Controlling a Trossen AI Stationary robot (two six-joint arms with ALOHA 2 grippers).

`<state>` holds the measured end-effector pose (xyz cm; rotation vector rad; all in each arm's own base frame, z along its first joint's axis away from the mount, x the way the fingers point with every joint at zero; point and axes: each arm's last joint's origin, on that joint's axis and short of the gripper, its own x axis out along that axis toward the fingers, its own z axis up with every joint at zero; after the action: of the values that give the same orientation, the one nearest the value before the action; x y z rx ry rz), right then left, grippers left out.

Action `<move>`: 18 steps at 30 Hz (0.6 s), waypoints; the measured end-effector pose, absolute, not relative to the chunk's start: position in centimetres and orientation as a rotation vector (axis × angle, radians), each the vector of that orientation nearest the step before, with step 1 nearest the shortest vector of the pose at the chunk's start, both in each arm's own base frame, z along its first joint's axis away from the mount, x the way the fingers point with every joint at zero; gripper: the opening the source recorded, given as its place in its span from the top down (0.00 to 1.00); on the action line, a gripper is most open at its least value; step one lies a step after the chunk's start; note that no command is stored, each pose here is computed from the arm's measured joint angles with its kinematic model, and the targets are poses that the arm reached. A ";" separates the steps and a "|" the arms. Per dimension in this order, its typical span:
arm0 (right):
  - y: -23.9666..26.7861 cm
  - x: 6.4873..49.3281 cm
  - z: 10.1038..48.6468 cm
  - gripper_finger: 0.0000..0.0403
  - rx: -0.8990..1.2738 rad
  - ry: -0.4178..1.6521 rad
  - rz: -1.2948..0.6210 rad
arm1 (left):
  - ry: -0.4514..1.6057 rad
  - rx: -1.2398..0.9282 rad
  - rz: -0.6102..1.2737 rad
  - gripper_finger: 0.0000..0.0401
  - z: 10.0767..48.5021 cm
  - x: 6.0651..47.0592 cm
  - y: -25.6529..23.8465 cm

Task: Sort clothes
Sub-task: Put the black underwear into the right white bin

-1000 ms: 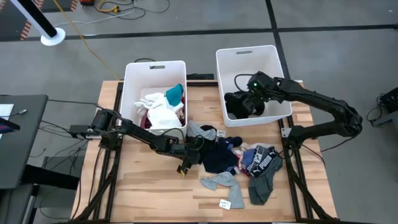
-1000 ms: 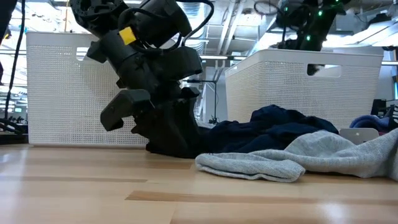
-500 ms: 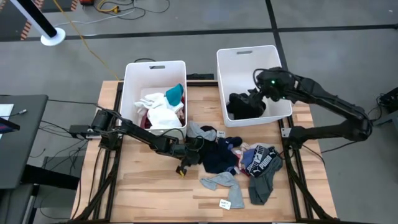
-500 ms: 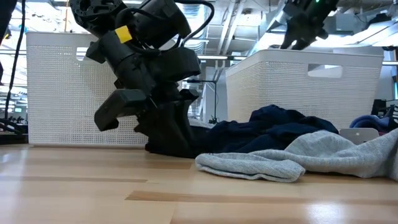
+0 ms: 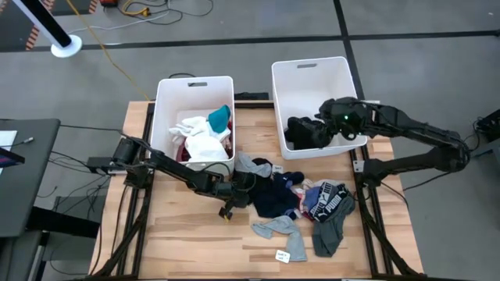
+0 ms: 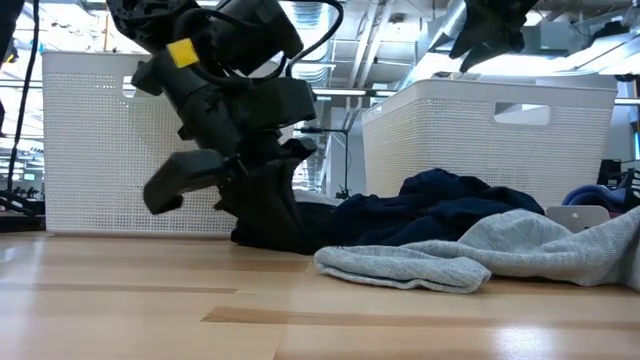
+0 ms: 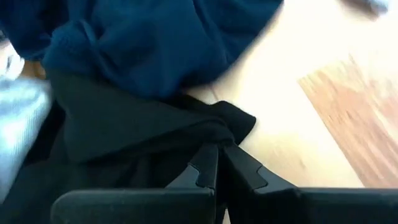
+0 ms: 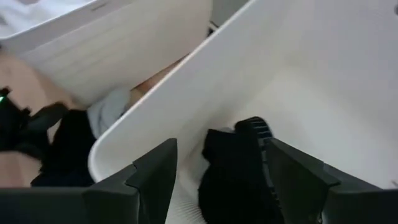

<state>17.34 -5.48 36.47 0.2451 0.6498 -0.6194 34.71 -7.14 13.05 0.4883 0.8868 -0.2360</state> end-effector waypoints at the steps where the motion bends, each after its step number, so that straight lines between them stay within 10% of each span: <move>1: -5.2 17.4 36.5 0.36 0.240 0.651 -0.605 | 0.889 0.496 -0.229 0.99 13.4 34.5 -7.2; 18: 0.6 20.3 35.3 0.36 0.117 0.723 -0.307 | 0.725 0.596 -0.155 1.00 23.5 32.7 -9.6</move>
<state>20.34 0.62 35.30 0.1172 0.7232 -0.3073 32.66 -9.55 23.51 0.5957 0.7251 -0.1550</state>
